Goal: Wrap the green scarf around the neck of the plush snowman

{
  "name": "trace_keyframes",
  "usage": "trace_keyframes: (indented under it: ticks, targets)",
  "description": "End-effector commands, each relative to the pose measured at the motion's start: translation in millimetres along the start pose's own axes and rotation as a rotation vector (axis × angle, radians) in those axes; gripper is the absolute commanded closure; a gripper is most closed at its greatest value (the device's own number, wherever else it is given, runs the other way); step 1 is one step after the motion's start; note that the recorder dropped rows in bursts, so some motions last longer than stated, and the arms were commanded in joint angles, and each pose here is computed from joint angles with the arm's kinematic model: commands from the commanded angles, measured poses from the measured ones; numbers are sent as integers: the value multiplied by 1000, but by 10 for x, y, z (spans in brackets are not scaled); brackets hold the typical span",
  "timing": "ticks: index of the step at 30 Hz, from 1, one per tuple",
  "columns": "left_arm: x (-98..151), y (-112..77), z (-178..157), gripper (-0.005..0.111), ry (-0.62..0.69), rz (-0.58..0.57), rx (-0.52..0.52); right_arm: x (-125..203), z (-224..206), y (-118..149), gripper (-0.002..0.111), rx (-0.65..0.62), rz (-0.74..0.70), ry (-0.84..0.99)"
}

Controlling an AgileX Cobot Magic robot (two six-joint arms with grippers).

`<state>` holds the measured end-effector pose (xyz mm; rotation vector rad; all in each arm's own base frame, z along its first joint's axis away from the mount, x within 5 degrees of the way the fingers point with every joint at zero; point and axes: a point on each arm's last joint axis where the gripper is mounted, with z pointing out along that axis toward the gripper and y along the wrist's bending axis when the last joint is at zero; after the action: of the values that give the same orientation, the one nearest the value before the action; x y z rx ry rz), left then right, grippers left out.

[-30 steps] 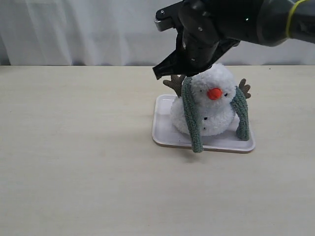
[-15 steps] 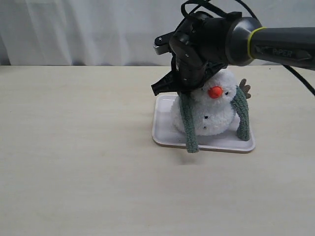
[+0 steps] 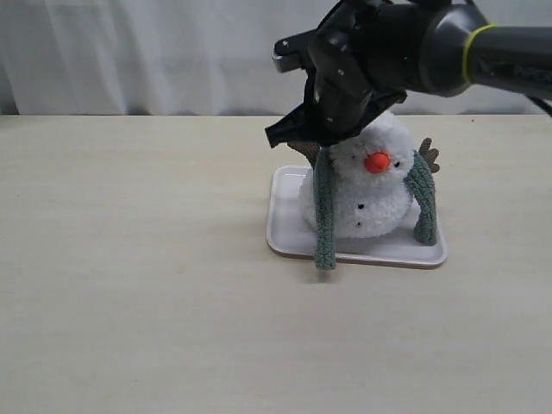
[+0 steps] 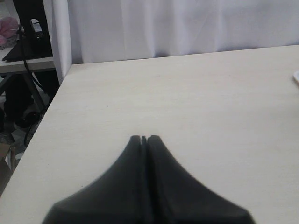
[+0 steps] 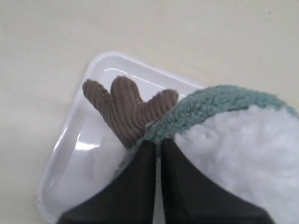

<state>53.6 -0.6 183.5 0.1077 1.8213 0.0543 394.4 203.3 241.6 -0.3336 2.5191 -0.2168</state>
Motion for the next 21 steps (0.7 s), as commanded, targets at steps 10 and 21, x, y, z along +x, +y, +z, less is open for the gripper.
trace_keyframes:
  ticks: [10, 21]
  targets:
    - [2, -1, 2, 107, -9, -2, 1, -143, -423, -173, 104, -12, 9, -116]
    - [2, -1, 2, 107, -9, -2, 1, -185, 212, -488, 104, -44, 155, 50]
